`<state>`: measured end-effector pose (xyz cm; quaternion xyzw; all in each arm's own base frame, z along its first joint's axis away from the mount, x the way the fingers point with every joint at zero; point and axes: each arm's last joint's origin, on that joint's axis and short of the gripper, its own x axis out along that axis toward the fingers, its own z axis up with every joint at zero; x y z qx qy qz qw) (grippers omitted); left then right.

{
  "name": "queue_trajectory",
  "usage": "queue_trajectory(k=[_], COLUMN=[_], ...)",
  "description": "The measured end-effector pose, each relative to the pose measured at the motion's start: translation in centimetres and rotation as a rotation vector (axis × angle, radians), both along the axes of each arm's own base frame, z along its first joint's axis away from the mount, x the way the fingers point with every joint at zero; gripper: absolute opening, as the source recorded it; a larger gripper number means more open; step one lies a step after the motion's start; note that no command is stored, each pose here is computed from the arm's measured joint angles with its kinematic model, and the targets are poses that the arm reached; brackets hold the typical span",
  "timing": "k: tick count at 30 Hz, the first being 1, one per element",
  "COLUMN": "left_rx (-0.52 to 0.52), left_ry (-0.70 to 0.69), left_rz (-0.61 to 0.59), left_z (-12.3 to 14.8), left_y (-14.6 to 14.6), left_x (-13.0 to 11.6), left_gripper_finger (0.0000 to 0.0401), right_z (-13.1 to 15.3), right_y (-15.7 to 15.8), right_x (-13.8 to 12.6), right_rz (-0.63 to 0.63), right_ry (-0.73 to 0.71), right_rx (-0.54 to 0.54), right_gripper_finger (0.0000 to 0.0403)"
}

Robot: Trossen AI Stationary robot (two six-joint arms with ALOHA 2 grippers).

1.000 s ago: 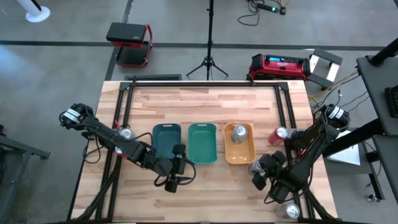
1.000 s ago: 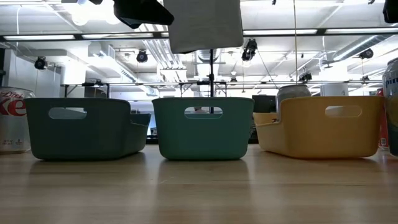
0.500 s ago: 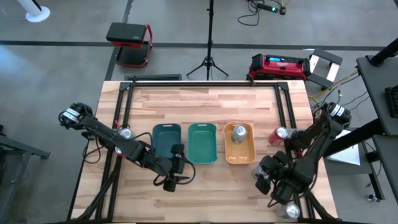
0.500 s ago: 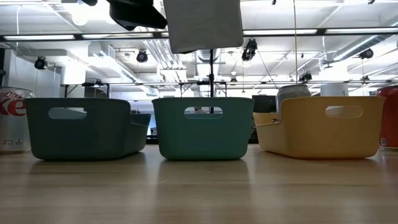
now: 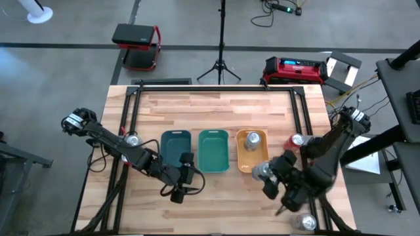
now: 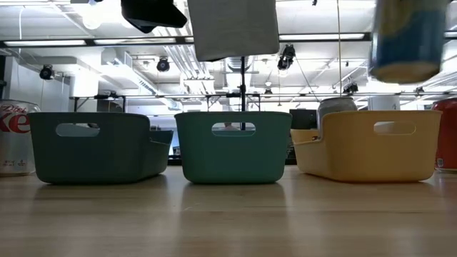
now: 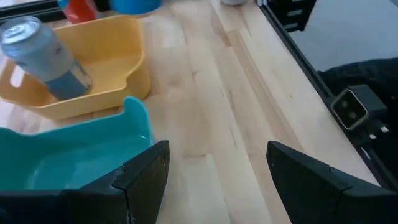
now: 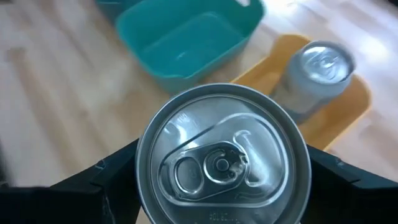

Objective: Sort soda cans
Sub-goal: Put the blue-white soda can into the yellow bin

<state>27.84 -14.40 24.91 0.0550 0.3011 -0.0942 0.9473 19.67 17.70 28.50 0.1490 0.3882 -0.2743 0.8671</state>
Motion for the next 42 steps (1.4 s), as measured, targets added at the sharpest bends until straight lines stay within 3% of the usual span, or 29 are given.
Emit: queue_trajectory(k=[9, 19, 26, 42], left_rx=[-0.005, -0.007, -0.006, -0.012], left_ry=[0.018, 0.042, 0.041, 0.042], left_rz=[-0.007, 0.004, 0.005, 0.009], left_z=[0.0, -0.2, -0.2, -0.2], left_y=[0.0, 0.0, 0.0, 0.0], left_x=[-0.2, -0.3, -0.3, -0.3], left_gripper_finger=[0.0254, 0.0254, 0.0254, 0.0254], right_z=[-2.8, -6.2, -7.0, -8.5], right_y=[-3.3, -5.5, -5.4, -6.0], right_x=[2.6, 2.6, 3.4, 4.7], right_rz=[-0.088, -0.26, -0.195, -0.196], right_ry=[0.05, 0.07, 0.029, 0.12], right_rx=[-0.023, 0.023, 0.036, 0.019], right_gripper_finger=[0.0306, 0.0306, 0.0307, 0.0306])
